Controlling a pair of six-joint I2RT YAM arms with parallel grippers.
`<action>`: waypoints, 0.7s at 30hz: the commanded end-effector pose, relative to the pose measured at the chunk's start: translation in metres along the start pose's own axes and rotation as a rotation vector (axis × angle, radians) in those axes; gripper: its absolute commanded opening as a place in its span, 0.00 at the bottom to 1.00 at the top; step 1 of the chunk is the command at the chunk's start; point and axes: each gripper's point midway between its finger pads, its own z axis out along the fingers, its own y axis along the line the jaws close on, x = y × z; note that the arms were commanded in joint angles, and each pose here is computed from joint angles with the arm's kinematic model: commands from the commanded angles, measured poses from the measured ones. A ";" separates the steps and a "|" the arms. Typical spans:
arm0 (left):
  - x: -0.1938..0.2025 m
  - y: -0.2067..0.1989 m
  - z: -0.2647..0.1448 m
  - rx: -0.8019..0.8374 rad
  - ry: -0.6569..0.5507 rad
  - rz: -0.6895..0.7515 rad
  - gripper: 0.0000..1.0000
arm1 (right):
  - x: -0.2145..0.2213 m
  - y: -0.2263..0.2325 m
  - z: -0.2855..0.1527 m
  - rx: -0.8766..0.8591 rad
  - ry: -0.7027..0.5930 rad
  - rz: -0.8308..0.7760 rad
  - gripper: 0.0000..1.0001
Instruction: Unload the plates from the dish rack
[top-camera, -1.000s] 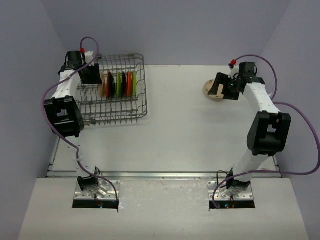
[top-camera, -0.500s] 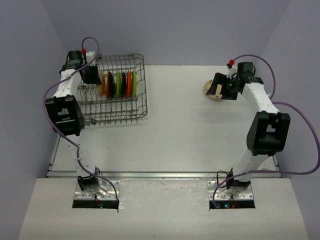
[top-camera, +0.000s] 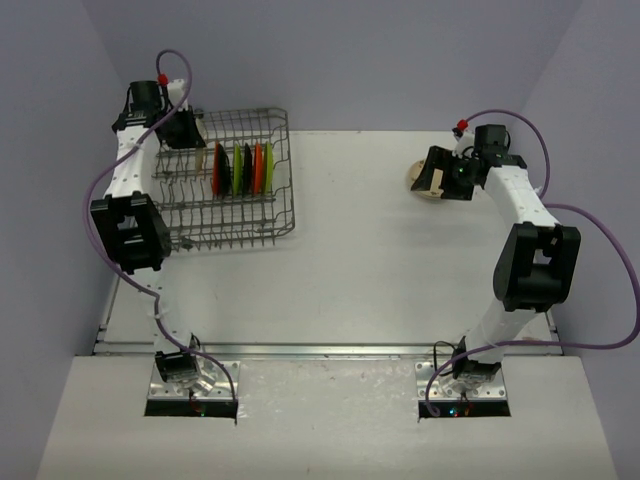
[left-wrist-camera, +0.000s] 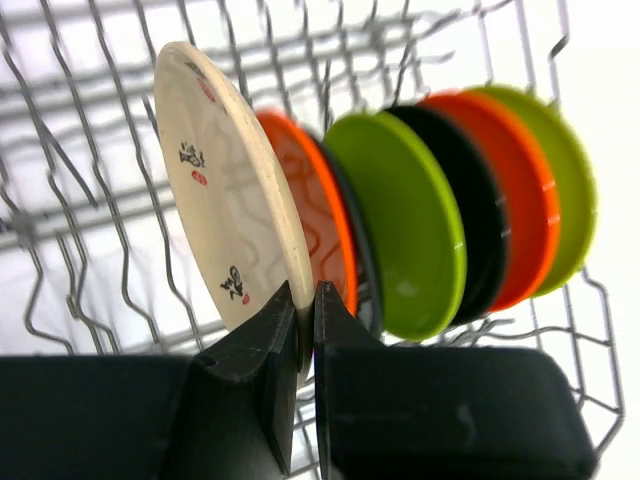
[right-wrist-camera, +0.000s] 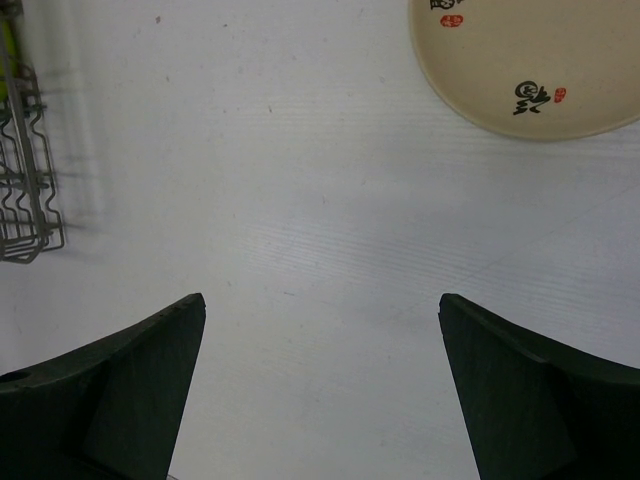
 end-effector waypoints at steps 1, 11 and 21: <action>-0.083 -0.031 -0.072 0.037 -0.252 0.089 0.00 | -0.013 0.024 -0.018 -0.067 -0.053 -0.014 0.99; -0.035 -0.164 -0.117 -0.023 -0.300 0.893 0.00 | -0.028 0.081 -0.050 -0.295 -0.095 0.034 0.99; 0.120 -0.254 -0.146 -0.176 -0.394 1.901 0.00 | 0.019 0.157 -0.069 -0.592 0.016 0.023 0.98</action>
